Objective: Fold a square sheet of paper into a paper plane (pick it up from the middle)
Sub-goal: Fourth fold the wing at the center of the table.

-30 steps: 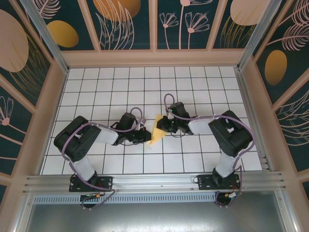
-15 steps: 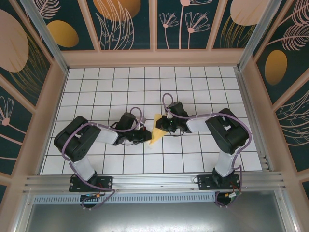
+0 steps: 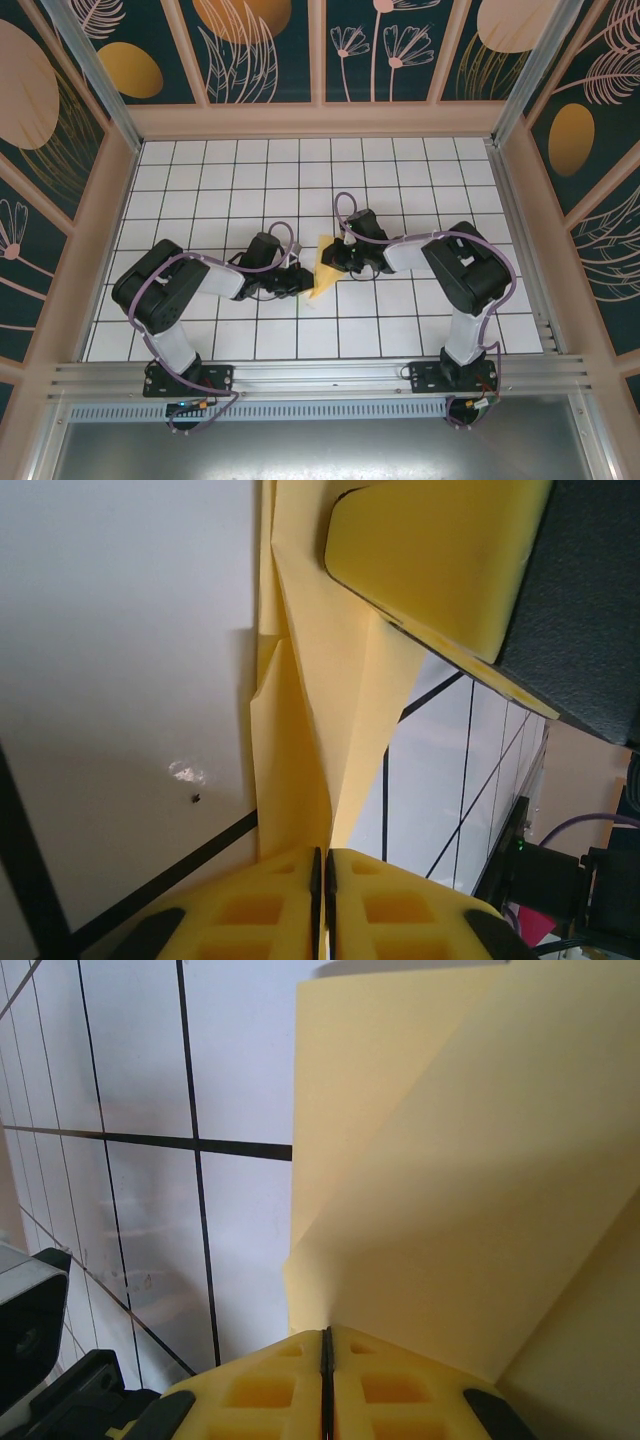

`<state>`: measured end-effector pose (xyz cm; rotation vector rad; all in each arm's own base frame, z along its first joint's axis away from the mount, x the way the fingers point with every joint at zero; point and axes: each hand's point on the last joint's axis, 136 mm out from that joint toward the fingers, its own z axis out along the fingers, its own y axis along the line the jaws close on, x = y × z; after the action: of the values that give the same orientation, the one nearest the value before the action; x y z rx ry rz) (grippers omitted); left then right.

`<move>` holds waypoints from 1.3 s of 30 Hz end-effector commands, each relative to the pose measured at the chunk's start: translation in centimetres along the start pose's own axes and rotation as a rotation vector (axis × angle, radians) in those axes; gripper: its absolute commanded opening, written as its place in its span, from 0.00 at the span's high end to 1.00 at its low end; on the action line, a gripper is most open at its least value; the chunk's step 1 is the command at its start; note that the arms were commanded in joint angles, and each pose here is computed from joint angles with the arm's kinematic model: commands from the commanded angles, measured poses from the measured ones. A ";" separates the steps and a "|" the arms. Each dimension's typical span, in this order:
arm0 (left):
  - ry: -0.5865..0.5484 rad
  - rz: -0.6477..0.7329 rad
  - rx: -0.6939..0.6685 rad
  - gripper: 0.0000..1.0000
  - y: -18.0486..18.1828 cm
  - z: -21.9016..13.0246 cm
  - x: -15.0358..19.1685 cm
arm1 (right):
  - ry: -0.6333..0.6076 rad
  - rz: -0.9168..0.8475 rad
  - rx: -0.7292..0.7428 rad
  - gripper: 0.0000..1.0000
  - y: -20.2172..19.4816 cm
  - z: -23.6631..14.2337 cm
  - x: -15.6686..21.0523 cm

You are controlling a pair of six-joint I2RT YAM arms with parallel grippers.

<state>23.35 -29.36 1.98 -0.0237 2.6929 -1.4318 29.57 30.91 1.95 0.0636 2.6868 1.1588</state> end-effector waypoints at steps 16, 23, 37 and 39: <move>0.037 0.001 -0.115 0.89 2.2 -0.6 0.9 | 0.007 0.029 0.081 0.90 -2.4 0.6 0.3; 0.033 -0.009 -0.119 0.90 2.5 -0.8 1.2 | 0.010 0.027 0.093 0.90 -2.7 0.6 0.5; 0.060 0.001 -0.154 0.84 3.0 -1.3 1.9 | 0.011 0.028 0.095 0.90 -2.8 0.6 0.5; 0.066 0.000 -0.172 0.86 3.3 -1.2 2.0 | 0.009 0.027 0.093 0.90 -2.7 0.5 0.4</move>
<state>22.61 -28.41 1.71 0.0526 2.7462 -1.3312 29.57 30.90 1.89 0.0646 2.6882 1.1571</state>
